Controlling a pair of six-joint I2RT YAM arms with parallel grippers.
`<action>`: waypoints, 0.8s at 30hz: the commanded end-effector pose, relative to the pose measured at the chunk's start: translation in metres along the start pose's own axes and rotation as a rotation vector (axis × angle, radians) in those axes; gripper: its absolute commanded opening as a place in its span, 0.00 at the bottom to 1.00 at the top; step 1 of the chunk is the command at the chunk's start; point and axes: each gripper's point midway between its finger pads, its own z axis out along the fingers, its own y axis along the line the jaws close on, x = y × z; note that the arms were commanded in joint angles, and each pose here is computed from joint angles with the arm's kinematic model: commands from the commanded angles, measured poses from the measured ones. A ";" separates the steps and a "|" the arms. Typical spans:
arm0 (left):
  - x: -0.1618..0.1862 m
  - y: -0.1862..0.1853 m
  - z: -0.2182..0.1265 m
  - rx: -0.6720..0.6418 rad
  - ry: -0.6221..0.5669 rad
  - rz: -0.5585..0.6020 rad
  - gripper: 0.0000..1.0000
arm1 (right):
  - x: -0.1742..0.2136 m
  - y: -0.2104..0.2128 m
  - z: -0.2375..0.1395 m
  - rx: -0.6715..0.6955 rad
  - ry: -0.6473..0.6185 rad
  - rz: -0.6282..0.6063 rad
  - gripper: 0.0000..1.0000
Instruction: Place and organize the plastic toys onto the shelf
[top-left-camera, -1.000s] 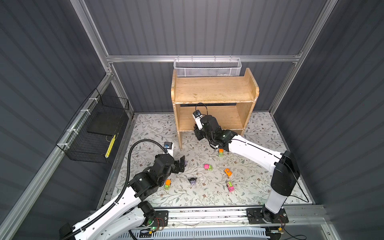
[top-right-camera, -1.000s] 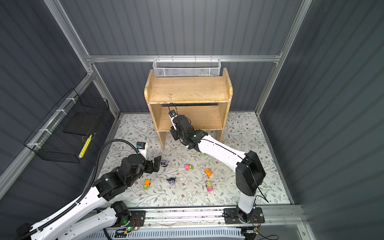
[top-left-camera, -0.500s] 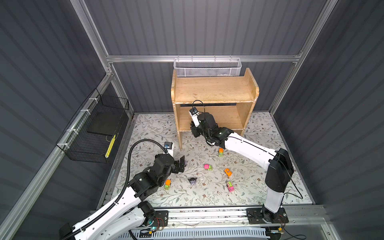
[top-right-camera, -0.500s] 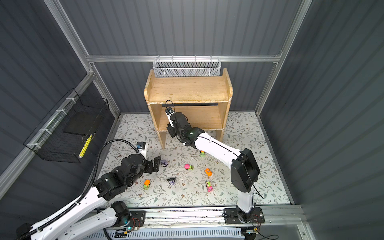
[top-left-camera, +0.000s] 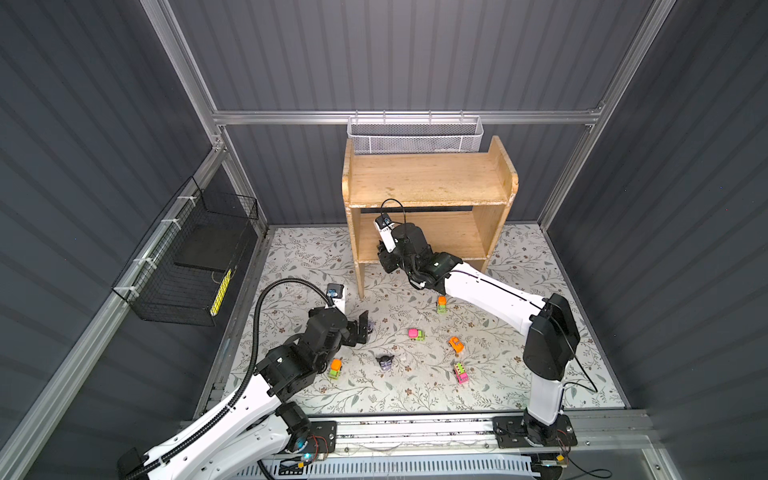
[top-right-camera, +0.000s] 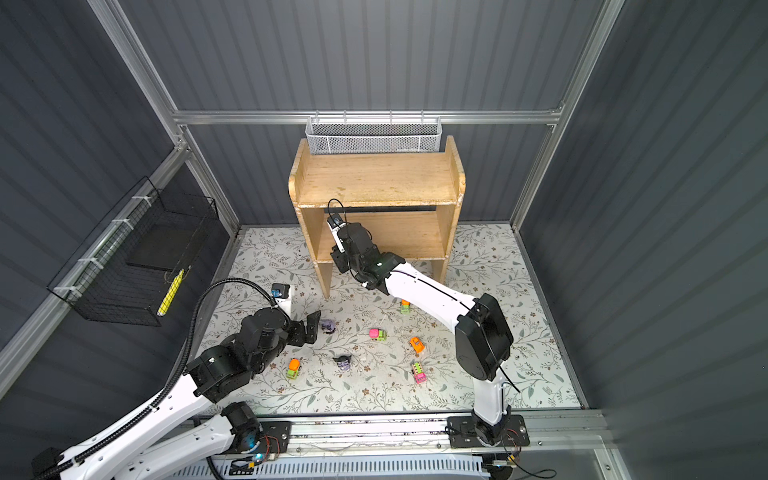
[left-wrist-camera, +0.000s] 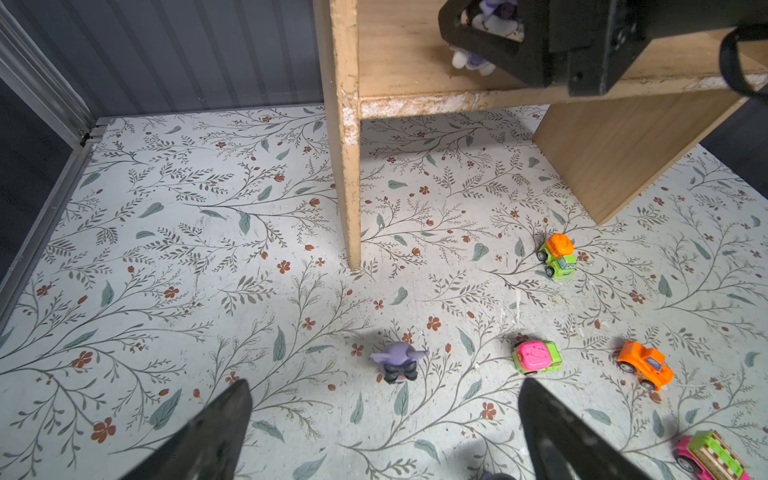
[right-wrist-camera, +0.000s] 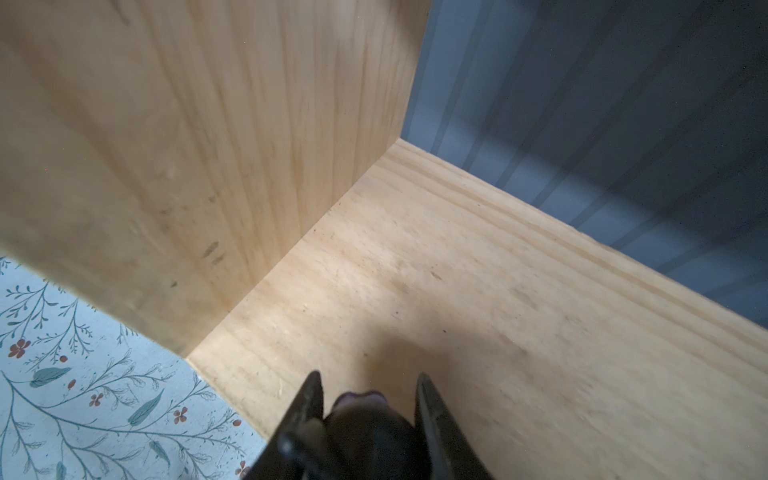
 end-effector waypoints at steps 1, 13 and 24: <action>-0.013 0.002 -0.007 -0.005 -0.038 0.005 1.00 | -0.009 0.002 0.005 -0.013 -0.019 0.001 0.33; -0.012 0.005 -0.008 -0.017 -0.040 0.007 1.00 | -0.006 0.008 0.018 -0.028 -0.009 -0.020 0.33; -0.011 0.007 -0.008 -0.025 -0.041 0.008 1.00 | -0.007 0.012 0.026 -0.045 -0.009 -0.029 0.34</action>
